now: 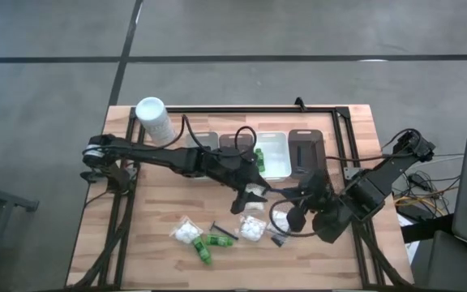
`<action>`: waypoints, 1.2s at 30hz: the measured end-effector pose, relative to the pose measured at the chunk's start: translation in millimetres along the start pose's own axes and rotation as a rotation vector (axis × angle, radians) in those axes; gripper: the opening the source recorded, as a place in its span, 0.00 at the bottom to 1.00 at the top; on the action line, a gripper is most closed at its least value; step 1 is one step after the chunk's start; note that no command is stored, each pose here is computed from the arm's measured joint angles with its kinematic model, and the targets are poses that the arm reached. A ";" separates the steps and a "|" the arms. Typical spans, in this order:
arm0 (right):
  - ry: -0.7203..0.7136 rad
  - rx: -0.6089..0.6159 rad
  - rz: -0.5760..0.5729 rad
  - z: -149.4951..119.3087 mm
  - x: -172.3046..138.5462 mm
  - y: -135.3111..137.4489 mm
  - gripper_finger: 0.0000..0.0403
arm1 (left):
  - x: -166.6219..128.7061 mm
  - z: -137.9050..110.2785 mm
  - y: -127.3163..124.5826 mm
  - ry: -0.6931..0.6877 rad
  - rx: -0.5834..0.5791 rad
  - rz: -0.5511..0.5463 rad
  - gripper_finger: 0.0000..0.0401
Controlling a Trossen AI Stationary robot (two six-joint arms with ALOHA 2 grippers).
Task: Pick & Place Travel size toiletries
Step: Put the top blue razor into the right black bin
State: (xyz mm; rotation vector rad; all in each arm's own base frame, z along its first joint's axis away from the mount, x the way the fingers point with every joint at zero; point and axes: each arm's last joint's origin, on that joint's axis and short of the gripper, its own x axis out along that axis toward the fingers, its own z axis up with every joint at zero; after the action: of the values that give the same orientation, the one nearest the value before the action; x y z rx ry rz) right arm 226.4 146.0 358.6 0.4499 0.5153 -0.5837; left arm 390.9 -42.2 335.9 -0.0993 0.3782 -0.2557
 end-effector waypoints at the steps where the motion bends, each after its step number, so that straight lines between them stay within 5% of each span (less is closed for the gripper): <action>1: -0.004 0.014 -0.021 -0.5 0.0 -2.4 0.07 | -1.7 -1.3 0.9 0.020 -0.002 0.032 0.60; 7: 0.015 0.119 -0.222 -7.4 -1.0 -26.5 0.07 | -11.3 -13.2 7.3 0.174 -0.003 0.137 0.70; 17: -0.006 0.417 -0.508 -36.9 24.1 -77.6 0.07 | -18.9 -33.4 15.9 0.363 0.057 0.147 0.70; 30: -0.062 0.562 -0.727 -29.0 63.6 -131.8 0.09 | -89.9 -57.8 64.7 0.308 -0.051 0.069 0.70; 36: 0.058 0.593 -0.700 -26.2 95.5 -165.5 0.09 | -129.2 -77.8 77.3 0.225 -0.100 0.007 0.69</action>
State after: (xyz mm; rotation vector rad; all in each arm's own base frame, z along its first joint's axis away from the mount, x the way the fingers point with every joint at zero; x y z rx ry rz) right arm 184.2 -1.7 242.1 0.8573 0.5492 -1.4181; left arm 263.2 62.7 298.3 -0.1679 0.6151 -0.2423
